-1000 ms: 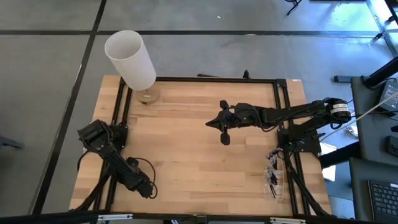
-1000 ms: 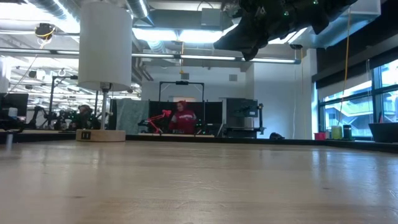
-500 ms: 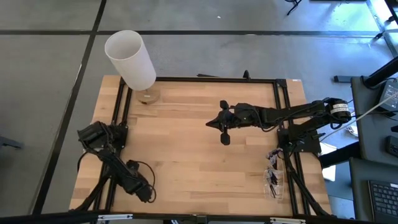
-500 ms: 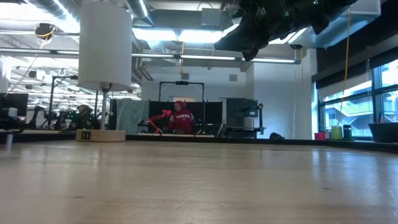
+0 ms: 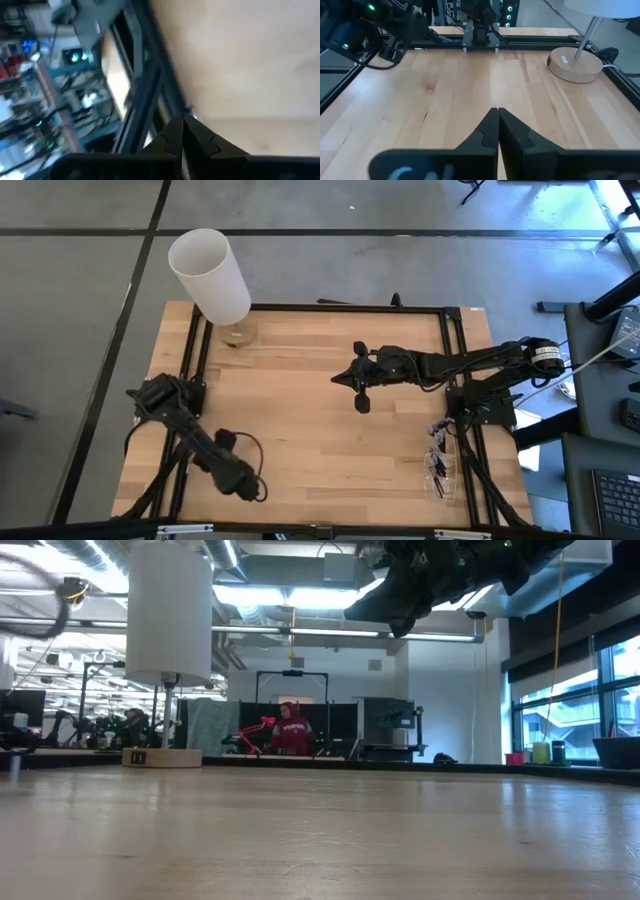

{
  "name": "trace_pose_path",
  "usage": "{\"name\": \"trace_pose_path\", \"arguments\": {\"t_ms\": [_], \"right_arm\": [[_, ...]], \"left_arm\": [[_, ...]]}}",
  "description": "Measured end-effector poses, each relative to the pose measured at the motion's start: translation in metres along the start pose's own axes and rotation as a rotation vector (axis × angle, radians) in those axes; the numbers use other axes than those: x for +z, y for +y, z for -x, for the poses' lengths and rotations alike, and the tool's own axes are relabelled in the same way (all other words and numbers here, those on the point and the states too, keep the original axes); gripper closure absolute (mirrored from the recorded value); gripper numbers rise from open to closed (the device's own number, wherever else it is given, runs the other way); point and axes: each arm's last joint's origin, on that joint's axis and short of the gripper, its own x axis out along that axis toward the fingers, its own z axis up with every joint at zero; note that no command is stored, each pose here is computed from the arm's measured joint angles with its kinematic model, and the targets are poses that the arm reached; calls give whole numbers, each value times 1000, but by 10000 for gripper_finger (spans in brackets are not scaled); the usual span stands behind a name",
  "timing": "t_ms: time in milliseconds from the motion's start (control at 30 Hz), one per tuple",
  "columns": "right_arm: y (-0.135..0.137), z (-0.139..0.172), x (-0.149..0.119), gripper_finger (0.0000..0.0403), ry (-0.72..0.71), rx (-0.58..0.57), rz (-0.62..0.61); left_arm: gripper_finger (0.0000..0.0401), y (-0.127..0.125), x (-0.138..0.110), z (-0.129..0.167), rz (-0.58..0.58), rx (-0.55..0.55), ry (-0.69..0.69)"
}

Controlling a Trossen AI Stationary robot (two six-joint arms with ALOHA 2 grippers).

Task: Put items in baskets/containers
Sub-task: Put the eyeshadow brush into the transparent organizer

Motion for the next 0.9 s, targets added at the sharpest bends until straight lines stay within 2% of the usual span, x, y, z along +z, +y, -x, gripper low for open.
{"name": "trace_pose_path", "arguments": {"t_ms": [200,333,600,767,900], "right_arm": [[0,0,0,396,0,9,4],[0,0,0,396,-1,10,4],[0,0,0,396,-1,11,5],[0,0,0,396,-1,11,8],[0,0,0,396,-1,17,9]], "left_arm": [[398,-12,-5,-33,-167,-42,211],[398,-15,-1,-50,-246,-60,264],[398,-14,1,-67,-286,-40,393],[398,-25,-6,-66,-317,-135,461],[398,-31,-15,-65,-312,-203,462]]}}
